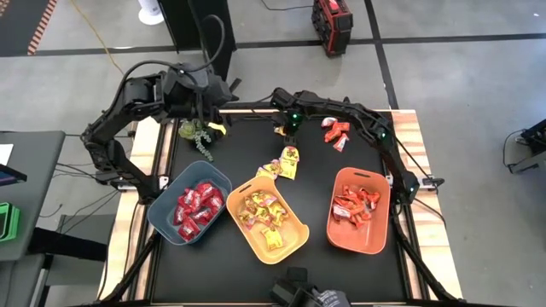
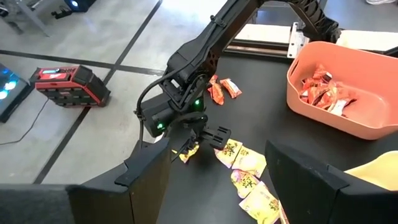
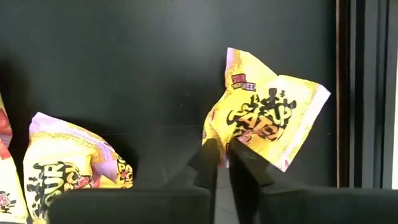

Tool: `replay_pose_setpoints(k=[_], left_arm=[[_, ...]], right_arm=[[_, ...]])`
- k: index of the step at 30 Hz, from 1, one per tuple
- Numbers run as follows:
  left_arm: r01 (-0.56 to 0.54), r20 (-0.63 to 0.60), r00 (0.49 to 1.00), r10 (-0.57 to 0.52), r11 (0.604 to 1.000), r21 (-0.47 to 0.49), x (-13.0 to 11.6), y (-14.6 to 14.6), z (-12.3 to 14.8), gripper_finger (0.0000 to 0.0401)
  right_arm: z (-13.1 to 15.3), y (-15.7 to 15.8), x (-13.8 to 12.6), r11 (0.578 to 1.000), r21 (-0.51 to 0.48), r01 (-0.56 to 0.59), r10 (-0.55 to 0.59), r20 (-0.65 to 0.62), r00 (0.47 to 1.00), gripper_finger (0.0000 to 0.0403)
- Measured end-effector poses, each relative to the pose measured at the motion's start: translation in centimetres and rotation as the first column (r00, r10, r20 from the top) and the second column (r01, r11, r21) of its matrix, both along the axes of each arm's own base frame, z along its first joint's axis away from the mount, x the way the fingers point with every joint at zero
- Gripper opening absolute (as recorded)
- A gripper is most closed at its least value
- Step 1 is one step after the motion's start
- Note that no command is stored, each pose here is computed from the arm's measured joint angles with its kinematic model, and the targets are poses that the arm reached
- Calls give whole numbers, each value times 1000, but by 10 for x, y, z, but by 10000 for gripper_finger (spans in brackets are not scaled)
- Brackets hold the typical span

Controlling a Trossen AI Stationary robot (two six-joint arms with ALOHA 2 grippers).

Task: Sort candy
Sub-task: Put the yellow candy into the yellow bin

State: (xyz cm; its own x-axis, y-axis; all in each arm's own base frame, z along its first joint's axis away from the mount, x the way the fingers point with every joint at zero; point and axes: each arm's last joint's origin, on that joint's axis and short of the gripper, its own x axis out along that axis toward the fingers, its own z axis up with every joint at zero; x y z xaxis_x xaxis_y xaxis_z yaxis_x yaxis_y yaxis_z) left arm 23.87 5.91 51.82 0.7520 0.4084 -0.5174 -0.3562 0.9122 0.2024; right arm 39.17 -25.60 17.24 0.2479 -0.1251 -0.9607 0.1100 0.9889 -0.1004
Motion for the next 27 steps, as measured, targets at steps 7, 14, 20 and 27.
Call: replay_pose_setpoints(k=[7, 14, 20, 27], left_arm=[[-1, -4, 1000, 1, 1000, -2, 0, 0, 0, 254], [-2, -18, 1000, 2, 1000, -6, -1, 0, -2, 254], [-6, -21, 1000, 6, 1000, 0, -1, 2, -2, 254], [-35, -19, 999, 36, 999, 3, -3, 9, -1, 254]], right_arm=[[26, 6, -3, 999, -52, -5, 6, 28, 1000, 4], [90, 35, -19, 994, -97, -46, 53, 68, 996, 1], [144, 105, -31, 979, -93, -179, 186, 68, 980, 1], [165, 209, -12, 913, -117, -391, 405, 156, 901, 0]])
